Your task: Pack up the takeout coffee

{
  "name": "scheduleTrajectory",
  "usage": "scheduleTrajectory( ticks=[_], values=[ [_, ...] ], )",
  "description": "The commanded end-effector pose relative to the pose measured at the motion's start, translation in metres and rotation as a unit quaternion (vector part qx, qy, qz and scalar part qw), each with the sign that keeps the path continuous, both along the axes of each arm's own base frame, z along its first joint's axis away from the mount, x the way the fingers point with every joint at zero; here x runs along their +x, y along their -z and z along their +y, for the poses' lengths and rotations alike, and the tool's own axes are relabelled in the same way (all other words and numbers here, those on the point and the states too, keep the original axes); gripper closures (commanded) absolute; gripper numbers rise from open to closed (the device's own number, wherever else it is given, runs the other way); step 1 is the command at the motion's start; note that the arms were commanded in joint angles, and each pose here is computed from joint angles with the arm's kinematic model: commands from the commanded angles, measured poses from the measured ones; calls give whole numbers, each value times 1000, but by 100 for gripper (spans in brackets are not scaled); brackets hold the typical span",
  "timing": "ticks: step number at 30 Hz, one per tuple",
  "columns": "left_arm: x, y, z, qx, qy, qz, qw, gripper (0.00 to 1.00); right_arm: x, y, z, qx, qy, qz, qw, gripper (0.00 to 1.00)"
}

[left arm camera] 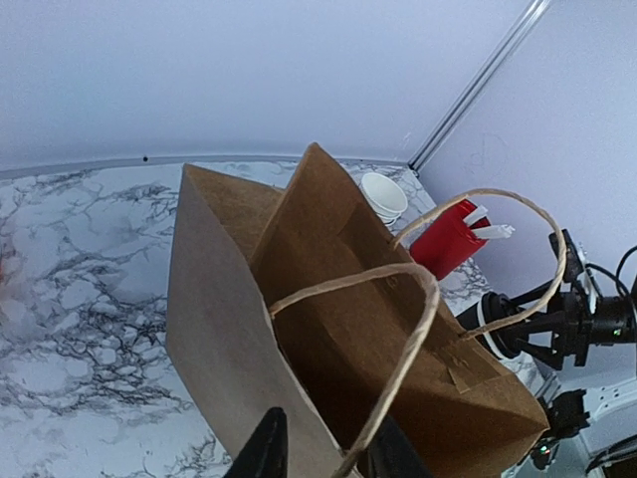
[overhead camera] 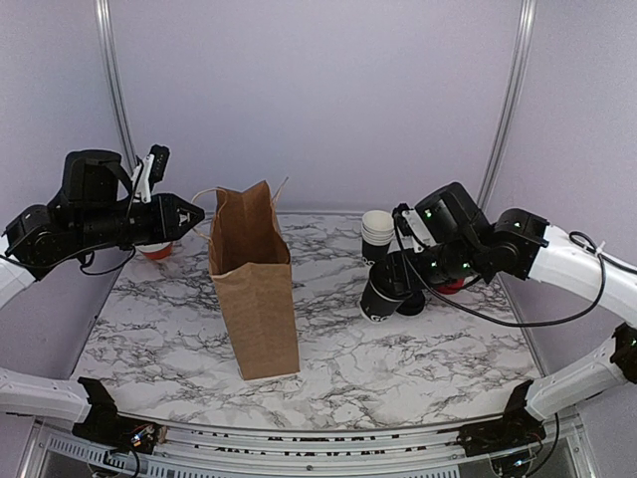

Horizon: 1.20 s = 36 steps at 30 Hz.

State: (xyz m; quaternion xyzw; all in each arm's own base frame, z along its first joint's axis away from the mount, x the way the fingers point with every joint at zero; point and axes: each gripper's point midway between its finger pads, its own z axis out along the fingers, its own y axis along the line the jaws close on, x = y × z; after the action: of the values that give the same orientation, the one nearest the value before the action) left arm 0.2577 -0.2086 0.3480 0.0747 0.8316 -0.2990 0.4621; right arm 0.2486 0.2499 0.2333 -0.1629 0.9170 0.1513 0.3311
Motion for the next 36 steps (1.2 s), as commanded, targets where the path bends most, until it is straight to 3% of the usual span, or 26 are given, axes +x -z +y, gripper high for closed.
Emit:
scheduleTrajectory(
  ticks=[1,3,8,11,14,19,22,27,36],
  values=[
    [9,-14,6,11,-28,-23,999,89,-1,-19,2,28,-2,-19,999,34],
    [16,-19,17,23,-60,-36,997,100,-2,-19,1,29,-1,-19,999,34],
    [34,-51,44,48,-105,-81,990,100,-4,-21,-3,27,1,-21,999,34],
    [40,-74,42,67,-80,-116,988,100,-5,-21,-6,25,3,-22,999,34],
    [39,-81,17,86,-5,-124,989,100,-6,-19,-8,26,6,-22,999,34],
    [38,-41,-29,106,117,-68,985,100,-8,-22,-10,32,10,-24,999,34],
    [38,-1,-45,126,147,-26,981,100,-8,-24,-13,33,14,-26,999,34],
    [24,39,-77,138,179,4,974,100,-9,-33,-19,33,23,-32,999,34],
    [22,46,-88,103,170,6,980,100,-12,-72,-27,53,23,-63,996,34]
  ],
)
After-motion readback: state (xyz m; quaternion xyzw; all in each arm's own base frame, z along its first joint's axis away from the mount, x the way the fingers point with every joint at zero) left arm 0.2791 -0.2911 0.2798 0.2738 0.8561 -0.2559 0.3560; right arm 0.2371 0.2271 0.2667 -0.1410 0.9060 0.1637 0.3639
